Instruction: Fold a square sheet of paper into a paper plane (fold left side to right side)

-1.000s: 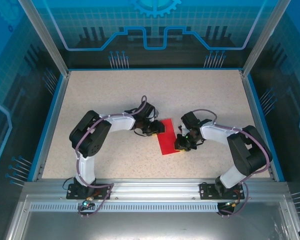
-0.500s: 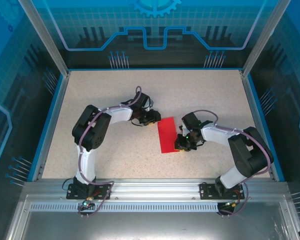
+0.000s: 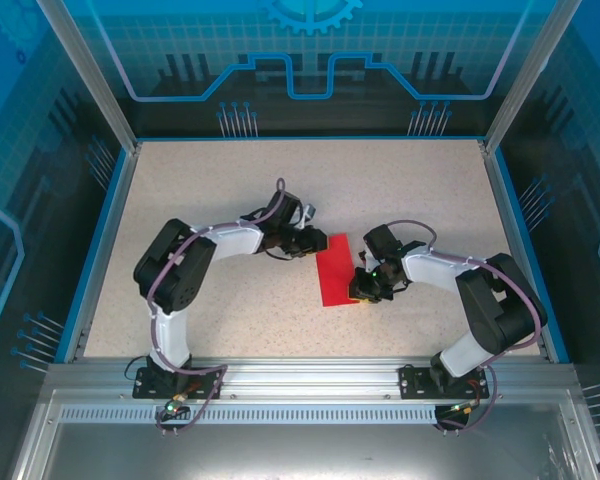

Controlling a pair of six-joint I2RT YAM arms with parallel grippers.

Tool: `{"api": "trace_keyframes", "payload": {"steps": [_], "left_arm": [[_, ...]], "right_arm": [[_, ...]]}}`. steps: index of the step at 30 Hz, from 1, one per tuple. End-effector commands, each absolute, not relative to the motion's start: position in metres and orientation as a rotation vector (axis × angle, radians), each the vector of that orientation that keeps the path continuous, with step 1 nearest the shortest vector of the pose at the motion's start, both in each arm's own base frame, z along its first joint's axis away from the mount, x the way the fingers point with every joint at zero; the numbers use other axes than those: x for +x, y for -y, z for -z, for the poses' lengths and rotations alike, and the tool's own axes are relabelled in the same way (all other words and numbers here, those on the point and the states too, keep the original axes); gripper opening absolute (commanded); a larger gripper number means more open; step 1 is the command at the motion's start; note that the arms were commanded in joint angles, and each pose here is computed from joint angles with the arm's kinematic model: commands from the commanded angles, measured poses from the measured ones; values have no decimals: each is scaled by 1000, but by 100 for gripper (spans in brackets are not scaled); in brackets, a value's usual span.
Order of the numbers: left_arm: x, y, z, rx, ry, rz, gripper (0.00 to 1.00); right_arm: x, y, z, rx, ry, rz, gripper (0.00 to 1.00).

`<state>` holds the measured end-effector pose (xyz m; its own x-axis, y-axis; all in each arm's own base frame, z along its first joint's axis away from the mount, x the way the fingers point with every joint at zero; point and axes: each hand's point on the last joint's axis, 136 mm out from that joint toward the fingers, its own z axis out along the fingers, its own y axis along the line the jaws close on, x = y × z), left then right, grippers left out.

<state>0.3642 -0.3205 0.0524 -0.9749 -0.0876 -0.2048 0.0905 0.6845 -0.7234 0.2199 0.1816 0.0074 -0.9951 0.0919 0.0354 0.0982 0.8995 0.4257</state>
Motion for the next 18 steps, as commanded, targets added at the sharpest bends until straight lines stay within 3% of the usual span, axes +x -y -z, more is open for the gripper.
{"api": "trace_keyframes", "payload": {"steps": [1, 18], "left_arm": [[375, 323, -42, 10, -2692, 1121, 29], [423, 285, -8, -184, -2706, 910, 29]], "right_arm": [[186, -159, 18, -210, 2956, 470, 19], [168, -159, 12, -238, 2923, 503, 19]]}}
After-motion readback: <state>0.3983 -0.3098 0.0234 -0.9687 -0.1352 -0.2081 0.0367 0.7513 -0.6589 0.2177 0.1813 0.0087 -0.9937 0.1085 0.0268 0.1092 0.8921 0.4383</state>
